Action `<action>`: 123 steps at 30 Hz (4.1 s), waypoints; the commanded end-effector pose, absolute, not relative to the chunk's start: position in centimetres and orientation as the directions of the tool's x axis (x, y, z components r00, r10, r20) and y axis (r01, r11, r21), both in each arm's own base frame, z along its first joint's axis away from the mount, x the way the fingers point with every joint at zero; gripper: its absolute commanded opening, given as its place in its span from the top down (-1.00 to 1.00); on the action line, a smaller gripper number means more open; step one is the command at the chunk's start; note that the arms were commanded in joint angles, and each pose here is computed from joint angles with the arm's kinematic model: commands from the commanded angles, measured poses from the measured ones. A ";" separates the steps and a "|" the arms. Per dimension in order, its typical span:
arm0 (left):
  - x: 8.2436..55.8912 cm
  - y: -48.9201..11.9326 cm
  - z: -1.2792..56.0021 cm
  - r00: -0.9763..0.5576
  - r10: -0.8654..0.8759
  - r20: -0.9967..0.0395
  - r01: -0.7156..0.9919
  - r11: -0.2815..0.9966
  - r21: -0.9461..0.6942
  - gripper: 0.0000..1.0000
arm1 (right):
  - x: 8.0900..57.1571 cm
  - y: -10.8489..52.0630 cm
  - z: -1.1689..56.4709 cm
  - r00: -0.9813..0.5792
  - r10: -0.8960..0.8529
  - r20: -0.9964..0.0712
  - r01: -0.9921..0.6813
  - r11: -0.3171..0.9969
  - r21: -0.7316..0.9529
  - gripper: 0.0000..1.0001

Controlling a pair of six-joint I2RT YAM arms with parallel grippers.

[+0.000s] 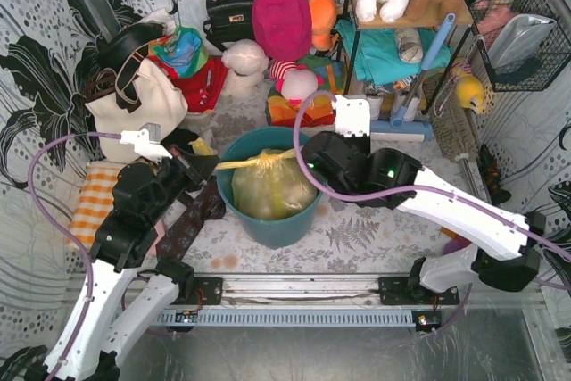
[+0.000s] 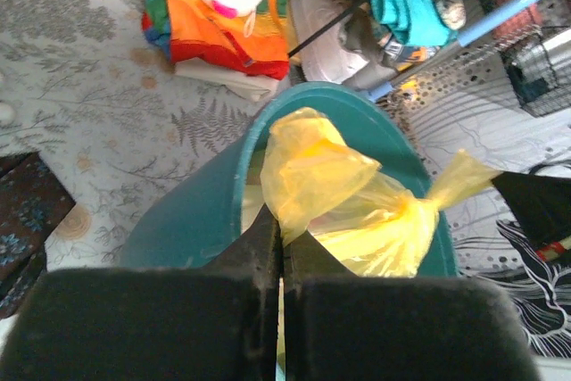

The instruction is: Tie the trash bag

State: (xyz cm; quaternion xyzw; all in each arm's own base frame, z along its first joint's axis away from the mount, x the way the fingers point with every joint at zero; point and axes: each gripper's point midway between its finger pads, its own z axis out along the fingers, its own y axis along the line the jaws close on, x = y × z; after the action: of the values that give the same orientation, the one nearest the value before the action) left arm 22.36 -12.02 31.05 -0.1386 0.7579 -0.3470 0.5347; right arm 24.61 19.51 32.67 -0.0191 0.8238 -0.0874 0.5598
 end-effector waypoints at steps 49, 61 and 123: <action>20.4 -18.6 51.0 -0.230 -0.601 -0.765 0.764 0.376 -0.525 1.00 | 24.0 24.2 50.4 0.029 0.188 -0.982 -0.413 0.896 0.160 1.00; 22.2 -18.6 42.1 -0.361 -0.556 -0.749 0.624 0.453 -0.637 0.22 | 23.6 24.7 45.2 -0.083 0.144 -0.986 -0.417 0.894 0.165 1.00; 32.0 5.1 12.8 0.007 -0.253 -0.967 -0.578 0.788 -0.211 -0.95 | 33.2 -5.4 7.5 -0.401 -0.007 -0.916 0.413 0.891 -0.188 -0.93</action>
State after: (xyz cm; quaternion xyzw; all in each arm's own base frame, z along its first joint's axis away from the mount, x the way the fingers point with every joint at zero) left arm 30.49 4.37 10.04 -0.2918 0.7639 0.1341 0.5598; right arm 30.13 -5.09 5.95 0.1132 0.8523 -0.1942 0.4723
